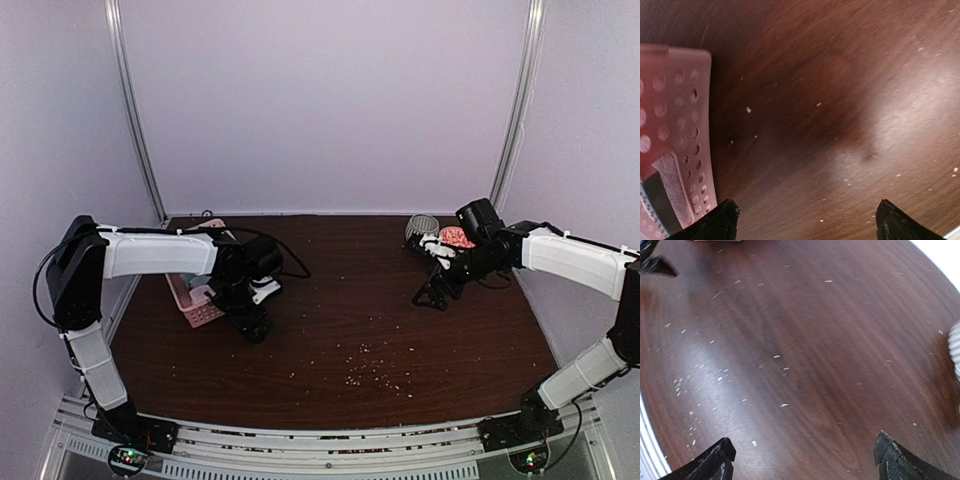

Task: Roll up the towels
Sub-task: Move the bin to the corner of the board, then reset both arms

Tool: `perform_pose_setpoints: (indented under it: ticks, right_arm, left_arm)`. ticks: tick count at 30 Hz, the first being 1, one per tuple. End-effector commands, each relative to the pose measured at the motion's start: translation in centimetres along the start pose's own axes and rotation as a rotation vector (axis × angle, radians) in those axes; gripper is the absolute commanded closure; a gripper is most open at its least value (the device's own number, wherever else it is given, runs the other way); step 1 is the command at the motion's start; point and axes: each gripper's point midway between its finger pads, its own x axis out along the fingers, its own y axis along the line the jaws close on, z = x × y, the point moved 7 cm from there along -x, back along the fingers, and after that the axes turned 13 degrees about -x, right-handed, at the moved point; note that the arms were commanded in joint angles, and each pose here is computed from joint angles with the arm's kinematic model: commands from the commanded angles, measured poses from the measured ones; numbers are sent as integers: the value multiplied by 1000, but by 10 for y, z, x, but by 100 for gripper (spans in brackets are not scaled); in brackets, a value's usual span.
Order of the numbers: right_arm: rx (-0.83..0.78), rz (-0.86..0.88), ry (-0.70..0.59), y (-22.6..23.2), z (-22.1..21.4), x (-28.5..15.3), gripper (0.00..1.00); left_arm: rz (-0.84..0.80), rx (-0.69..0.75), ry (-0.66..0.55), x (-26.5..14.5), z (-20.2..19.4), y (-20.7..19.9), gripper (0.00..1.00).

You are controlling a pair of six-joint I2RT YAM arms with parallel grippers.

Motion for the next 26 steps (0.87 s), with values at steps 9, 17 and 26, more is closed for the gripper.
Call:
perform_pose_setpoints:
  ticks: [9,17,26]
  right_arm:
    - [377,-759,-364,-151,52,-147,0]
    - [456,-983,-525,-152,63,-195,0]
    - [485,-1010,-514,-148,58,-200,0]
  left_arm:
    - [122,-85,-729,-154,114,22,2]
    - [108,-314,-1118,-222,135,59,2]
    - [261,-474,-1125,-196,117,85,2]
